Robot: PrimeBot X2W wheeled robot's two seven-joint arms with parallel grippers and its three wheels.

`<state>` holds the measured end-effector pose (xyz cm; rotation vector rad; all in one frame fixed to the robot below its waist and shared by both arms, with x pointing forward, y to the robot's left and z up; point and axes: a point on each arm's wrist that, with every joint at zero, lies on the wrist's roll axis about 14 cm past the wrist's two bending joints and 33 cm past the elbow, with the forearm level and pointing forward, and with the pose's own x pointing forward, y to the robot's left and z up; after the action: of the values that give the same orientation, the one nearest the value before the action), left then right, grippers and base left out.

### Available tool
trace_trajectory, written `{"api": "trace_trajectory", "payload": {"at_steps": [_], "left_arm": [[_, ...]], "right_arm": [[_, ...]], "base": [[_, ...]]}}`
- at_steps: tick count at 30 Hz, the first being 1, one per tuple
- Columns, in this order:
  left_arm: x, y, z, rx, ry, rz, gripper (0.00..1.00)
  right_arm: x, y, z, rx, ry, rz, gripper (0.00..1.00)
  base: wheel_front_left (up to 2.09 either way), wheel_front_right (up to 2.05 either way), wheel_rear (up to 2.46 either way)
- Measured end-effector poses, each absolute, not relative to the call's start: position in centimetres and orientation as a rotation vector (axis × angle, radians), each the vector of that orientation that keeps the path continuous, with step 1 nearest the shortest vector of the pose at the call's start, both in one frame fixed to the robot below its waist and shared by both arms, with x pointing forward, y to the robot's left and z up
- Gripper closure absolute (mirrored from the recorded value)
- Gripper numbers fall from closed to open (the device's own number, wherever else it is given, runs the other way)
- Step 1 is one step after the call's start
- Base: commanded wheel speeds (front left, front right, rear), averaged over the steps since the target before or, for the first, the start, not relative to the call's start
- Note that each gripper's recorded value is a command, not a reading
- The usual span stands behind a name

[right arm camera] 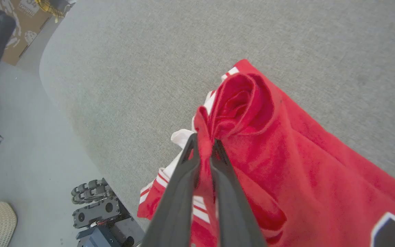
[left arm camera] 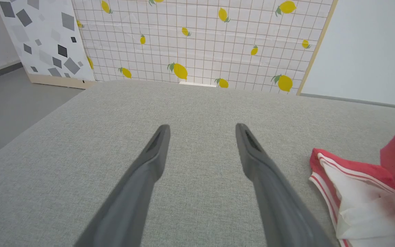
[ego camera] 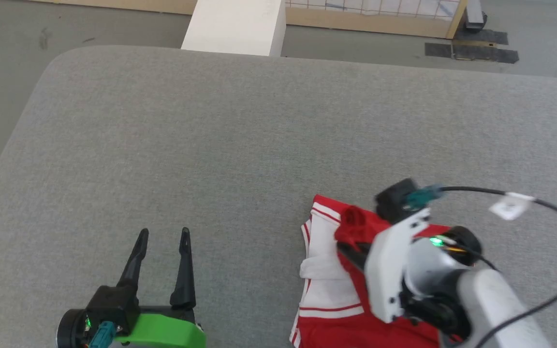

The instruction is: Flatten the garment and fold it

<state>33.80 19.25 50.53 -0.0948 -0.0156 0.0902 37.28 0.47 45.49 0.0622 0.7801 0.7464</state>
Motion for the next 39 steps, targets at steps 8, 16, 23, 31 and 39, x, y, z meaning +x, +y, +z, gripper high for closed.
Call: {"api": "trace_trajectory", "payload": {"at_steps": [8,16,23,31,39], "left_arm": [[33.5,19.3,49.9,-0.113,0.002,0.104,0.0],[33.7,18.9,50.0,-0.125,-0.006,0.091,0.0],[34.4,18.2,50.4,-0.128,-0.018,0.063,0.0],[35.3,17.5,50.2,-0.121,-0.012,0.034,0.0],[35.7,17.4,49.2,-0.115,0.018,0.03,0.0]], "right_arm": [[37.6,2.3,41.5,-0.033,0.828,0.743,0.0],[37.8,3.8,43.1,0.063,0.764,0.779,0.0],[41.2,-1.9,48.5,0.159,0.552,0.627,0.0],[40.4,-15.1,45.2,0.16,0.581,0.243,0.0],[37.2,-15.6,39.9,0.254,0.756,0.175,0.0]], "base": [[0.0,0.0,0.0],[0.0,0.0,0.0],[0.0,0.0,0.0],[0.0,0.0,0.0],[0.0,0.0,0.0]]}}
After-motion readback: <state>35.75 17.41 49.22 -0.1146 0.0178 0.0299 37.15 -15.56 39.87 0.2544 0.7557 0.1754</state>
